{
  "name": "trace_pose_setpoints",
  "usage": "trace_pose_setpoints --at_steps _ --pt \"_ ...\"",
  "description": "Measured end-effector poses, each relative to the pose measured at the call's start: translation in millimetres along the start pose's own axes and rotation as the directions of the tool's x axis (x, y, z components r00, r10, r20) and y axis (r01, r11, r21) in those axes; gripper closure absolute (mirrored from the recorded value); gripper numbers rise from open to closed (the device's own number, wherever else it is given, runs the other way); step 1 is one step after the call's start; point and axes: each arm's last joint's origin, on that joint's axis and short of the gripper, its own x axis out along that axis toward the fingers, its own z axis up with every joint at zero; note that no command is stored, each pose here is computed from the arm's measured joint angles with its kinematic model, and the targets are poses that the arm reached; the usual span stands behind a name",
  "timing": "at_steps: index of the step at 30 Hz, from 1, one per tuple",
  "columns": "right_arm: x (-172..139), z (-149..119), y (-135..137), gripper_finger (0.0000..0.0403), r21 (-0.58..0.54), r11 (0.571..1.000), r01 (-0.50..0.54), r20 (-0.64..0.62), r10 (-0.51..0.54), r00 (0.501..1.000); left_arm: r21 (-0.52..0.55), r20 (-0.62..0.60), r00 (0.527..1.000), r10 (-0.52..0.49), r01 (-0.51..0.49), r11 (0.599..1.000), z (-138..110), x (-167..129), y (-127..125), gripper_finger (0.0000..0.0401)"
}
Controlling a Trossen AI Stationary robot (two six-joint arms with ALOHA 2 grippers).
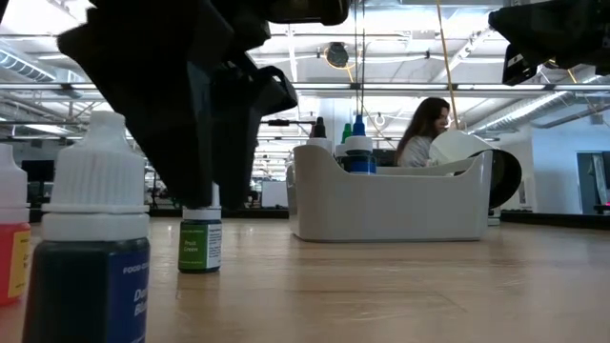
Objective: Pick & Place food coloring
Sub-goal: Put the small green food coloring into the gray bin
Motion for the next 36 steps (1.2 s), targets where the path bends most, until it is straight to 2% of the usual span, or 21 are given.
trace_pose_setpoints --at_steps 21,31,36 --pt "0.0 -0.3 0.0 0.0403 -0.002 1.000 0.000 -0.003 0.000 1.000 0.006 -0.041 0.999 0.011 -0.010 1.000 -3.1 6.4 1.9 0.0249" --pt "0.0 -0.3 0.1 0.0403 -0.002 1.000 0.000 -0.003 0.000 1.000 0.009 -0.043 0.999 0.010 -0.010 1.000 -3.3 6.4 1.9 0.0320" --pt "0.0 -0.4 0.0 0.0403 -0.002 1.000 0.000 -0.003 0.000 1.000 0.016 -0.083 0.996 0.014 -0.013 1.000 -7.0 5.3 2.8 0.0331"
